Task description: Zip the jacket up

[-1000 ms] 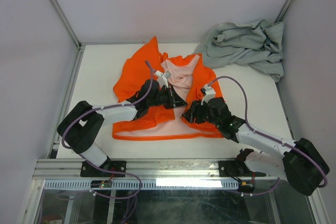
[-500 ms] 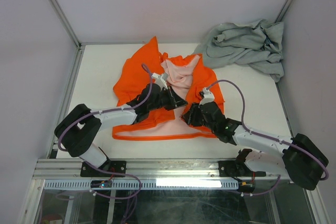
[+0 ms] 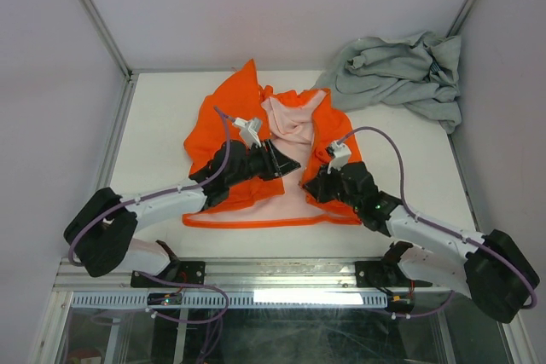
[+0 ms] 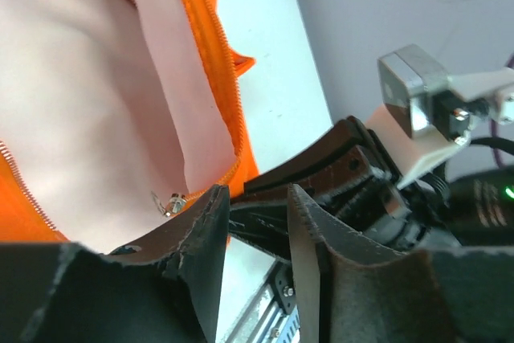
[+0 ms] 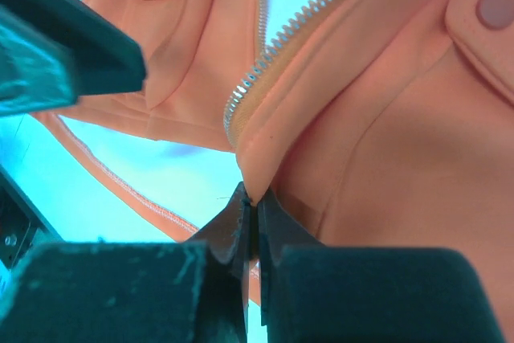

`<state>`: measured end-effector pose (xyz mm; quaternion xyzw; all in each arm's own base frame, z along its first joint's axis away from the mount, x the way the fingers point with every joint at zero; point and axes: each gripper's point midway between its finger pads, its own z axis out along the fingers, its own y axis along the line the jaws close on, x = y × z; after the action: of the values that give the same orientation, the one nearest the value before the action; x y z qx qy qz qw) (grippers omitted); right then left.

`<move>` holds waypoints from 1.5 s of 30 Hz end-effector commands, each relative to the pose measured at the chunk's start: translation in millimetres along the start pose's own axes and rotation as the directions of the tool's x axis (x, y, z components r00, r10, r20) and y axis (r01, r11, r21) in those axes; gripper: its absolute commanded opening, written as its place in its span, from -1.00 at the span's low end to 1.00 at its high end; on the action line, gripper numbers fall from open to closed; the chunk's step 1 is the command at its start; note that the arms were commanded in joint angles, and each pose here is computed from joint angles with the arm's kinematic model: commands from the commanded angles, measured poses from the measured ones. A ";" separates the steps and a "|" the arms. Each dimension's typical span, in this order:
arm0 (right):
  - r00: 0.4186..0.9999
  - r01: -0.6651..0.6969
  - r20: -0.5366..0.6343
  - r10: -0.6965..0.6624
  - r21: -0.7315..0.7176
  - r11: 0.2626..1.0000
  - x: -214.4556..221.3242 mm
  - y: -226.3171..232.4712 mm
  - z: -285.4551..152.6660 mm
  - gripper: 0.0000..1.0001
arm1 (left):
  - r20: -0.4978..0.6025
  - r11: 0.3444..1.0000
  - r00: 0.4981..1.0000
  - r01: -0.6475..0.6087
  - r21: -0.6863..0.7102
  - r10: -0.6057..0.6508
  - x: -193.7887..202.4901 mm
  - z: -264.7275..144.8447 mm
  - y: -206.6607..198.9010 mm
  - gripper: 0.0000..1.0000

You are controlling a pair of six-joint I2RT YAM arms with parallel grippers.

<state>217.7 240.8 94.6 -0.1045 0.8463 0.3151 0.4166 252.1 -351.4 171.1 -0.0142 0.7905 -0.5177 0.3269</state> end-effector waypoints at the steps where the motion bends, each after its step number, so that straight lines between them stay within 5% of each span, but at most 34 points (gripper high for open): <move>1: 0.981 0.186 0.085 -0.172 -0.191 0.964 -34.8 24.5 -15.3 -1.00 | 0.080 0.982 0.986 -0.154 0.105 0.147 -15.8 -20.5 -31.9 -0.18; 9: 0.931 0.361 0.157 -0.330 -0.267 0.894 -57.2 25.3 -35.8 -1.00 | 0.025 0.904 0.929 -0.366 0.220 0.370 8.2 -29.8 -33.2 0.36; 25: 0.921 0.387 0.202 -0.332 -0.384 0.839 -63.6 42.1 -45.7 -1.00 | 0.062 0.718 0.787 -0.590 0.370 0.614 35.5 0.7 -13.8 0.42; 32: 0.922 0.381 0.218 -0.318 -0.377 0.844 -67.3 41.5 -46.8 -1.00 | 0.065 0.684 0.769 -0.600 0.415 0.636 43.9 5.5 -11.6 0.23; 37: 0.921 0.378 0.247 -0.301 -0.379 0.845 -71.5 43.1 -48.6 -1.00 | 0.050 0.685 0.776 -0.584 0.435 0.629 53.0 2.1 -6.8 -0.25; 45: 0.925 0.366 0.246 -0.288 -0.380 0.850 -71.4 42.0 -48.3 -1.00 | 0.038 0.697 0.780 -0.579 0.423 0.625 53.8 3.3 -2.3 -0.69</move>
<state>212.8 232.4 163.4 -0.2961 0.7261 0.4026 0.4722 214.0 -369.5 129.1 0.3233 0.6752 -0.5247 0.4053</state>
